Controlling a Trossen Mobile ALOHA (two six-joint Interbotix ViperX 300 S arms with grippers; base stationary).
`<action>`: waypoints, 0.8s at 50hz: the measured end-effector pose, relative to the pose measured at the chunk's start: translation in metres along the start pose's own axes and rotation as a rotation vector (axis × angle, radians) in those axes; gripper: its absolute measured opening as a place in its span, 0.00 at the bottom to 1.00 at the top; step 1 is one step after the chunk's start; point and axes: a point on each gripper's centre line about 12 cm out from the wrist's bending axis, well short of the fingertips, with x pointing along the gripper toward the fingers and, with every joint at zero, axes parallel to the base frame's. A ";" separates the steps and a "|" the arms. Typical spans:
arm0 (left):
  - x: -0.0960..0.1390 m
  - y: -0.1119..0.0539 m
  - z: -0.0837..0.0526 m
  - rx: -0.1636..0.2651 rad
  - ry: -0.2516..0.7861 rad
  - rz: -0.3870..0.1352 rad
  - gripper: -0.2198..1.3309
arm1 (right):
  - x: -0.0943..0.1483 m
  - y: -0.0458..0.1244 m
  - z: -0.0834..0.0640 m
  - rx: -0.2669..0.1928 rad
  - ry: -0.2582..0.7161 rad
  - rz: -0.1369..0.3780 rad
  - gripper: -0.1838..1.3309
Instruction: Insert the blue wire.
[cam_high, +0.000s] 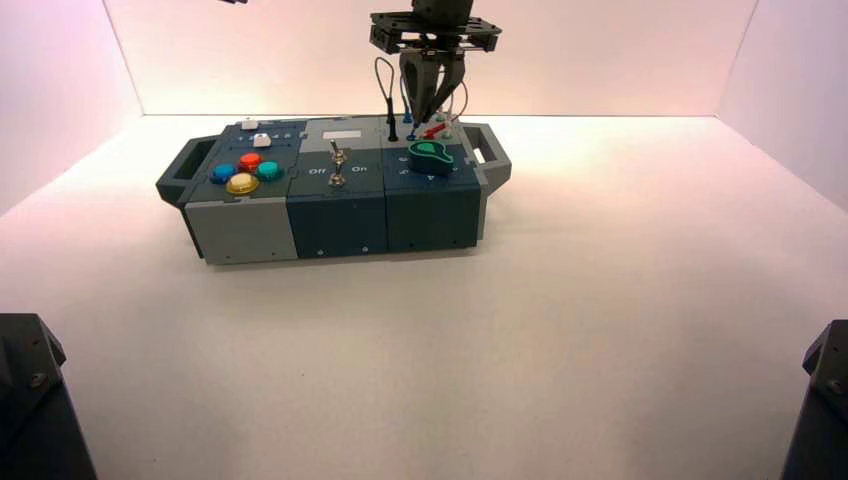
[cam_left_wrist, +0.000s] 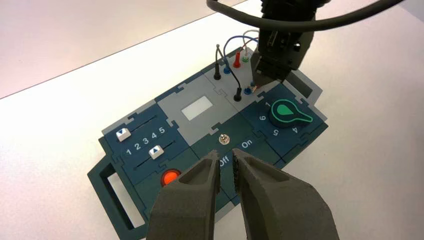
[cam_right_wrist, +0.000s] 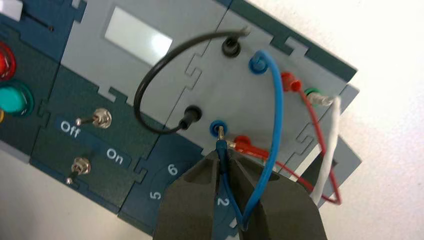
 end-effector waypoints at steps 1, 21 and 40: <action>0.000 0.000 0.000 0.000 0.000 0.000 0.35 | 0.002 0.000 0.001 -0.002 -0.001 -0.001 0.14; 0.000 0.000 0.000 -0.002 0.000 0.000 0.35 | 0.005 0.002 0.003 -0.003 0.007 0.001 0.14; 0.000 0.000 0.000 0.000 0.000 0.000 0.35 | 0.003 0.002 -0.002 -0.003 0.055 0.006 0.14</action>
